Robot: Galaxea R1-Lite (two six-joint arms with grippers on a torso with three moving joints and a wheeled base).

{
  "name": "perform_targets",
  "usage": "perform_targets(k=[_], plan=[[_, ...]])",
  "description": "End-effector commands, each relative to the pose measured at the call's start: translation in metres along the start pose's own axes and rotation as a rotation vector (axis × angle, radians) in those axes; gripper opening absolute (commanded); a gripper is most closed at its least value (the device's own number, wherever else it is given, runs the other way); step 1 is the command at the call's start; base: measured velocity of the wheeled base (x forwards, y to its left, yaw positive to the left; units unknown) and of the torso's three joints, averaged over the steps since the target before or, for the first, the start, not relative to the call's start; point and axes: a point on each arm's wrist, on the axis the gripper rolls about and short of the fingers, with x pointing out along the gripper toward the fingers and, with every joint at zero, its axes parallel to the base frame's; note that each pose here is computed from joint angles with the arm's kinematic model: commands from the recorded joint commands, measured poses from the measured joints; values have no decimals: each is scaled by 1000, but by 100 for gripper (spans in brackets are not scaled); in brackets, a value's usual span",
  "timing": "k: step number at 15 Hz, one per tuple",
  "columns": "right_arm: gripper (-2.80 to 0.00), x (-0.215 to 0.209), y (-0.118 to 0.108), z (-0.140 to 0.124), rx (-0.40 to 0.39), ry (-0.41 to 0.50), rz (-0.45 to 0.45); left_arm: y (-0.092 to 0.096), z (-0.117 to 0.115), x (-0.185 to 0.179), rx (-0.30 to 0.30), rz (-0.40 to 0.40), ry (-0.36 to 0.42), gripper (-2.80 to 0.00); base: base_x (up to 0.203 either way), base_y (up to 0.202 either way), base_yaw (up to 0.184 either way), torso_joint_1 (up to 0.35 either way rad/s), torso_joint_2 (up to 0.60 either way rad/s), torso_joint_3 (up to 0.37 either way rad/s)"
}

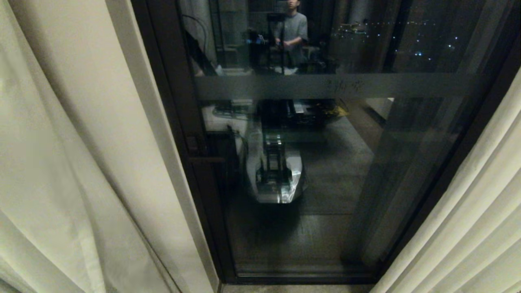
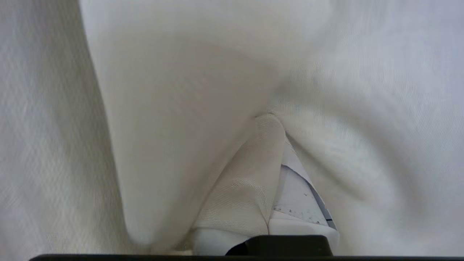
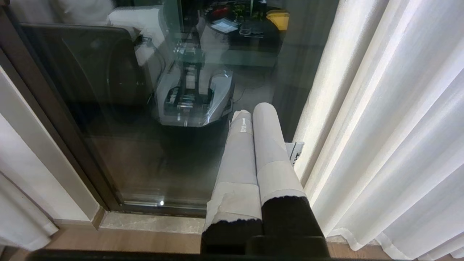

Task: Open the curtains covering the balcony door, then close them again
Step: Pull the inner curtains open on both sides

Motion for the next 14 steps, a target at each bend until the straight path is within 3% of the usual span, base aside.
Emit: perform_targets(k=[1, 5, 9, 10, 14], plan=[[-280, 0, 0, 0, -1, 2, 1, -16, 14, 1, 5, -48, -26, -280, 0, 0, 0, 0, 0, 0], [-280, 0, 0, 0, -1, 2, 1, -32, 18, 7, -7, -83, -37, -280, 0, 0, 0, 0, 0, 0], [-280, 0, 0, 0, -1, 2, 1, -32, 18, 6, -7, -82, -36, -280, 0, 0, 0, 0, 0, 0], [-280, 0, 0, 0, -1, 2, 1, -33, 17, 6, -11, -83, -30, 0, 0, 0, 0, 0, 0, 0], [-280, 0, 0, 0, -1, 2, 1, -38, 16, -4, -28, -77, -1, 0, 0, 0, 0, 0, 0, 0]])
